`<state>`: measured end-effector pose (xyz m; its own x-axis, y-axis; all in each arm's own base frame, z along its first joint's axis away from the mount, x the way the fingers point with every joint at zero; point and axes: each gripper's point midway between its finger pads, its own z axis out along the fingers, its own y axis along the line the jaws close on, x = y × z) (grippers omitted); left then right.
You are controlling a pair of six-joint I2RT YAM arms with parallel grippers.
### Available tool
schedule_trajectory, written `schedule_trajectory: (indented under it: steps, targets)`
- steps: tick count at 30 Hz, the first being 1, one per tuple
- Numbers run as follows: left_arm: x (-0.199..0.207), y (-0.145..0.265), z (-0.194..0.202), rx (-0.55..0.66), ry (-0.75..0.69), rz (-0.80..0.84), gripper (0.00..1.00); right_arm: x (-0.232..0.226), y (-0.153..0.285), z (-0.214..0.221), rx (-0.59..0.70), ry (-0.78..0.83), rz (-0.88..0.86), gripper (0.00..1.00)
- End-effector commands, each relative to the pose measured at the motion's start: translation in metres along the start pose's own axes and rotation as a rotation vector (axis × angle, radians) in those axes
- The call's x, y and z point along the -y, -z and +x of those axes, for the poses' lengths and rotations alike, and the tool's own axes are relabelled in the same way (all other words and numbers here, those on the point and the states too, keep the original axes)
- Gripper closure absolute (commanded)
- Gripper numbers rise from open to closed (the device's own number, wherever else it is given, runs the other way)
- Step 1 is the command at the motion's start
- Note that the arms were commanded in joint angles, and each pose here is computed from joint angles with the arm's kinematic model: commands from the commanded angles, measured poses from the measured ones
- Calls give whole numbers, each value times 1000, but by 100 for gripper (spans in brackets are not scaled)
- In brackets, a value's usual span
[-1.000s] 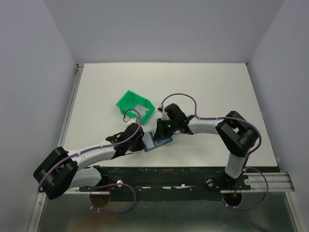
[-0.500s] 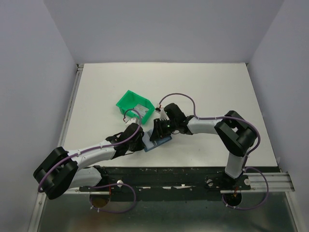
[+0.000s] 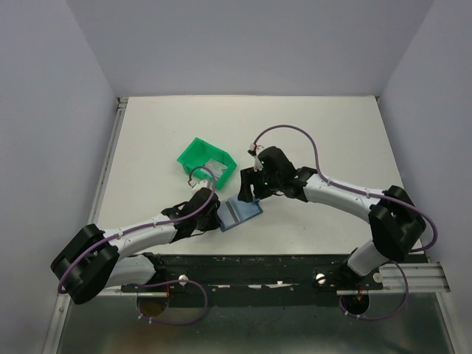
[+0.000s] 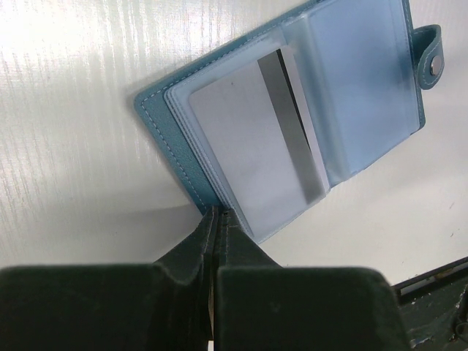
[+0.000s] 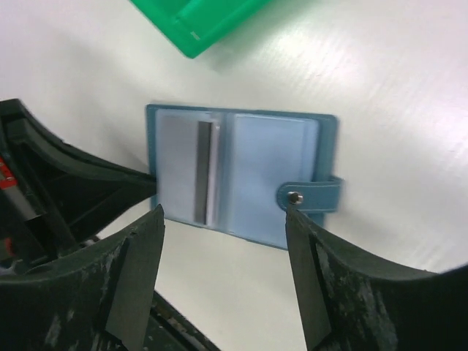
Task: Put the credit cards into the card holder
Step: Insert the credit card into the card holder, then close the card holder at the center of the board.
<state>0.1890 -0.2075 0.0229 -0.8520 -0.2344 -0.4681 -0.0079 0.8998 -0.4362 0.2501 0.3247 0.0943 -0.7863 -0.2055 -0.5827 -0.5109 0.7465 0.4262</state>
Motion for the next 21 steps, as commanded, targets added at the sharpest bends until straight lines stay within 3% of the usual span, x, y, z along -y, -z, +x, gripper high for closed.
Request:
schedule_trajectory:
  steps: [1, 7, 14, 21]
  targets:
    - [-17, 0, 17, -53, -9, -44, 96, 45, 20, -6, 1, 76, 278, 22]
    - [-16, 0, 16, -50, -10, -41, 96, 58, 2, 11, -145, 112, 329, 14]
    - [-16, 1, 16, -52, -7, -40, 96, 67, -19, 26, -209, 98, 341, 12]
    - [-17, 1, 17, -55, -12, -45, 96, 77, -21, 26, -198, 86, 397, 29]
